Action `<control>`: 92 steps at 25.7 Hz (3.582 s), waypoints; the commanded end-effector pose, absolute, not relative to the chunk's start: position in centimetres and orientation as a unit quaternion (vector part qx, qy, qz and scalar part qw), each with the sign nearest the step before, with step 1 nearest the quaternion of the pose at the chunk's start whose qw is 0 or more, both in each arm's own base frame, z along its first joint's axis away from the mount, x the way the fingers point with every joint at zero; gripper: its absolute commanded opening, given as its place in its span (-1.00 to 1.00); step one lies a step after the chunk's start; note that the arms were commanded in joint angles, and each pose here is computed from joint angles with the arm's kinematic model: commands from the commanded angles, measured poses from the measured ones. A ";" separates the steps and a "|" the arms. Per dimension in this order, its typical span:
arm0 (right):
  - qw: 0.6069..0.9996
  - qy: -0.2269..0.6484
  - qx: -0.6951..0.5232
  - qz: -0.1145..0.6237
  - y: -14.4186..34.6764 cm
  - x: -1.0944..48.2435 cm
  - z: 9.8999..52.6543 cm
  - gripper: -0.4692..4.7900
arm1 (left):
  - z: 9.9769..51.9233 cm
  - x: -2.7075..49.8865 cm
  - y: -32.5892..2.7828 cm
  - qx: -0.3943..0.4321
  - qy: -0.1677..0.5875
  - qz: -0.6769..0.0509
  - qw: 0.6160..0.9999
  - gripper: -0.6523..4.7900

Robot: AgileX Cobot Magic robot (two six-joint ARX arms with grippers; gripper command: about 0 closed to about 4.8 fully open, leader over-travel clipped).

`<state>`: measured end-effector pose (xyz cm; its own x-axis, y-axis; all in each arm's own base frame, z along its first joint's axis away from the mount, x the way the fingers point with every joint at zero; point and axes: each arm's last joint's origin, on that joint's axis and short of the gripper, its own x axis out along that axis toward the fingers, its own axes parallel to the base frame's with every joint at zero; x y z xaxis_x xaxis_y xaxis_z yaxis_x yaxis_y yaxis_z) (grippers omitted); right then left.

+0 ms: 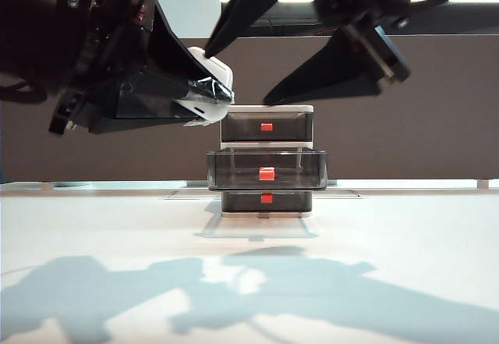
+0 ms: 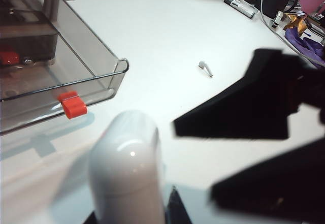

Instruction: Pick up the earphone case on the table, open the lid, insert the wireless earphone on the table into it, close the lid, put the earphone case into the second layer of the drawer, and finally close the drawer.

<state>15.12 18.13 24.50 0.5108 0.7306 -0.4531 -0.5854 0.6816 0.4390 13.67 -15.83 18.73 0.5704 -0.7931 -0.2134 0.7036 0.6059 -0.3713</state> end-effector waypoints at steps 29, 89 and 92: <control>0.811 0.317 0.124 0.477 17.5 16.2 24.8 -0.82 | 19.0 13.7 -15.9 0.140 0.039 -0.459 0.877 -0.52; 0.892 0.268 0.139 0.336 13.7 18.2 26.0 -0.82 | 19.8 13.8 -16.0 -0.056 0.094 -0.446 0.888 -0.52; 0.900 0.278 0.116 0.314 12.4 18.2 25.9 -0.82 | 19.9 13.8 -16.0 -0.077 0.101 -0.444 0.887 -0.52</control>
